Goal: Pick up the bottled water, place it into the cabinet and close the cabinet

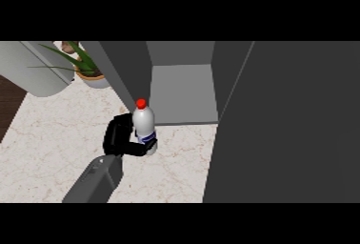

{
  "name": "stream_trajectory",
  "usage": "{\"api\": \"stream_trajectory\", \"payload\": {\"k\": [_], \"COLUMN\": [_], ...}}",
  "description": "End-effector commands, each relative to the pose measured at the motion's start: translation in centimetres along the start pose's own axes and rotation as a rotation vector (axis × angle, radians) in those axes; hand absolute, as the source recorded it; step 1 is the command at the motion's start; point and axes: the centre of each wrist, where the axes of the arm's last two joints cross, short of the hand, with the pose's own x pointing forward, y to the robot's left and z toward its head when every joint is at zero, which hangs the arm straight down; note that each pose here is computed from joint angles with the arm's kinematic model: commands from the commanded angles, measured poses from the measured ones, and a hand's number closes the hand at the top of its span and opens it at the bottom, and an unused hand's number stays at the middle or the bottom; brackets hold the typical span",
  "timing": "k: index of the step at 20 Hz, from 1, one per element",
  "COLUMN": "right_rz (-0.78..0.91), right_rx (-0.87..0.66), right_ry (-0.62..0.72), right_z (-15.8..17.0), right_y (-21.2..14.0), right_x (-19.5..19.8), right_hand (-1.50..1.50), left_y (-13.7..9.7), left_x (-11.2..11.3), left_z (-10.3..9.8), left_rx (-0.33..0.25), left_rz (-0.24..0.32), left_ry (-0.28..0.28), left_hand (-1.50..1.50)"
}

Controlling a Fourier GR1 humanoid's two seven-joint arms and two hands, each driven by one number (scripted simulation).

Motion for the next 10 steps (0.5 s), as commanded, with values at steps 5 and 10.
{"api": "stream_trajectory", "payload": {"k": [5, 10], "right_rz": [-0.117, -0.111], "right_rx": [0.015, 0.033], "right_ry": [-0.009, -0.01], "right_z": [0.4, -0.4], "right_y": [-0.9, -2.3], "right_x": [-0.1, -1.3], "right_hand": [-1.5, -1.5], "left_y": [-8.6, -10.1], "left_x": [3.9, 5.1], "left_z": [-6.3, -7.4], "left_rx": [-0.157, -0.134], "left_rz": [0.001, -0.017], "left_ry": [-0.077, -0.083], "left_hand": [1.5, 1.5]}}
